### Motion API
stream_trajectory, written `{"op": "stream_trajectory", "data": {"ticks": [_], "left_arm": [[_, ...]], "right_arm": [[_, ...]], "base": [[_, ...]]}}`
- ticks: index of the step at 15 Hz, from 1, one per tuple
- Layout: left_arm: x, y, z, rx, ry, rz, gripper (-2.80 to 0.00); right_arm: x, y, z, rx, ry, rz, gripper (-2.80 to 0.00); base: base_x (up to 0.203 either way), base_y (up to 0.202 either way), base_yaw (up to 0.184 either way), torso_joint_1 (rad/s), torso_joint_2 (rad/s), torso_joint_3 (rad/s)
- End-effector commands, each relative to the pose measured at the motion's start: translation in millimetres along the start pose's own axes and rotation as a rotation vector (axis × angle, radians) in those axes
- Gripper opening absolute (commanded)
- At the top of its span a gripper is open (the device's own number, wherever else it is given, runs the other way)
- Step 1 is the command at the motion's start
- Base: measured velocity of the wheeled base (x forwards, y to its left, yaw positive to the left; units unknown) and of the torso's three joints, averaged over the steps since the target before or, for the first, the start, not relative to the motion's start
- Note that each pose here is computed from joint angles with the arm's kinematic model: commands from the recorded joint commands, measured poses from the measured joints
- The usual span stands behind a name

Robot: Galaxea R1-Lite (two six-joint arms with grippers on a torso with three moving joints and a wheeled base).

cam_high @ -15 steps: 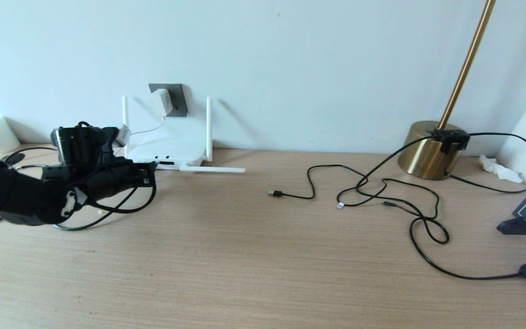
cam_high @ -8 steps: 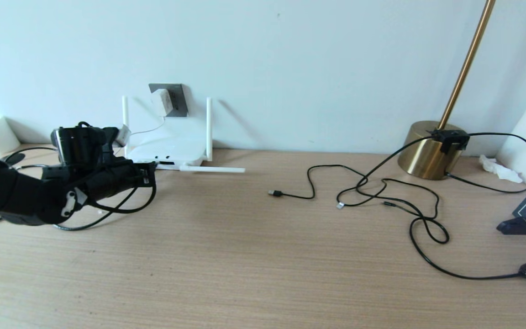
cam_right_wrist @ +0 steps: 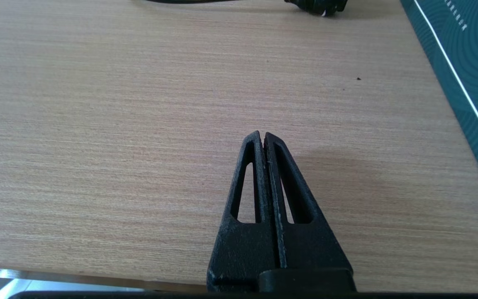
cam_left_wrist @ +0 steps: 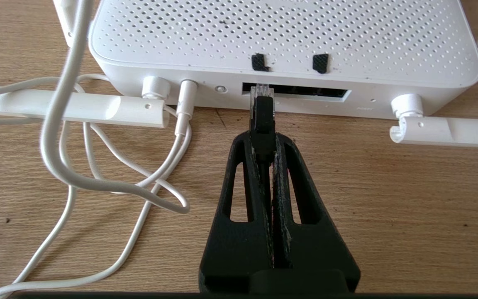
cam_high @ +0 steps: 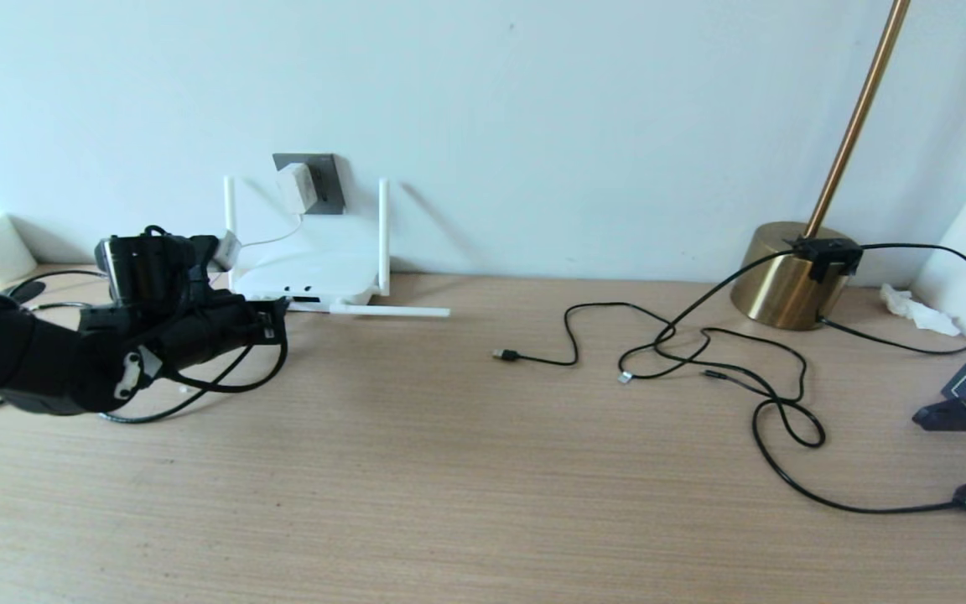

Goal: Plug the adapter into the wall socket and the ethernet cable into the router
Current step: Plug cable into router interface

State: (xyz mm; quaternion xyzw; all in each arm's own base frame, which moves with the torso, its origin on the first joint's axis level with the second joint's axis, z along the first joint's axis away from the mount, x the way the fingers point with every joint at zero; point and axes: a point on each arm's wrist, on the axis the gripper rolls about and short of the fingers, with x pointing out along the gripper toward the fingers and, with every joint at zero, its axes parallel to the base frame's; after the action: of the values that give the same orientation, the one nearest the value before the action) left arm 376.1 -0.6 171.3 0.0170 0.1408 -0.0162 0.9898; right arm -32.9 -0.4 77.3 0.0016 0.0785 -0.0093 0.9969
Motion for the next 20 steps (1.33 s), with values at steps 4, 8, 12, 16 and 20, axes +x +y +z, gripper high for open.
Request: {"op": "stream_trajectory", "data": {"ticks": [4,8,12,16,20], "left_arm": [[0.3,0.0,-0.8,0.000,0.002,0.000,-2.80],[0.4,0.0,0.0,-0.001,-0.001,0.000,-2.80],[-0.4,0.1,1.9,0.000,-0.007,0.000,-2.80],[-0.7,0.1,3.6,0.000,-0.012,0.000,-2.80],[-1.0,0.1,4.8,0.000,-0.010,0.000,-2.80]], "right_arm": [[-0.5,0.0,0.8,0.000,-0.002,0.000,-2.80],[-0.5,0.0,0.8,0.000,-0.002,0.000,-2.80],[-0.5,0.0,0.8,0.000,-0.002,0.000,-2.80],[-0.5,0.0,0.8,0.000,-0.002,0.000,-2.80],[-0.5,0.0,0.8,0.000,-0.002,0.000,-2.80]], "base": [[0.000,0.000,0.000,0.000,0.00,0.000],[0.000,0.000,0.000,0.000,0.00,0.000],[0.000,0.000,0.000,0.000,0.00,0.000],[0.000,0.000,0.000,0.000,0.00,0.000],[0.000,0.000,0.000,0.000,0.00,0.000]]}}
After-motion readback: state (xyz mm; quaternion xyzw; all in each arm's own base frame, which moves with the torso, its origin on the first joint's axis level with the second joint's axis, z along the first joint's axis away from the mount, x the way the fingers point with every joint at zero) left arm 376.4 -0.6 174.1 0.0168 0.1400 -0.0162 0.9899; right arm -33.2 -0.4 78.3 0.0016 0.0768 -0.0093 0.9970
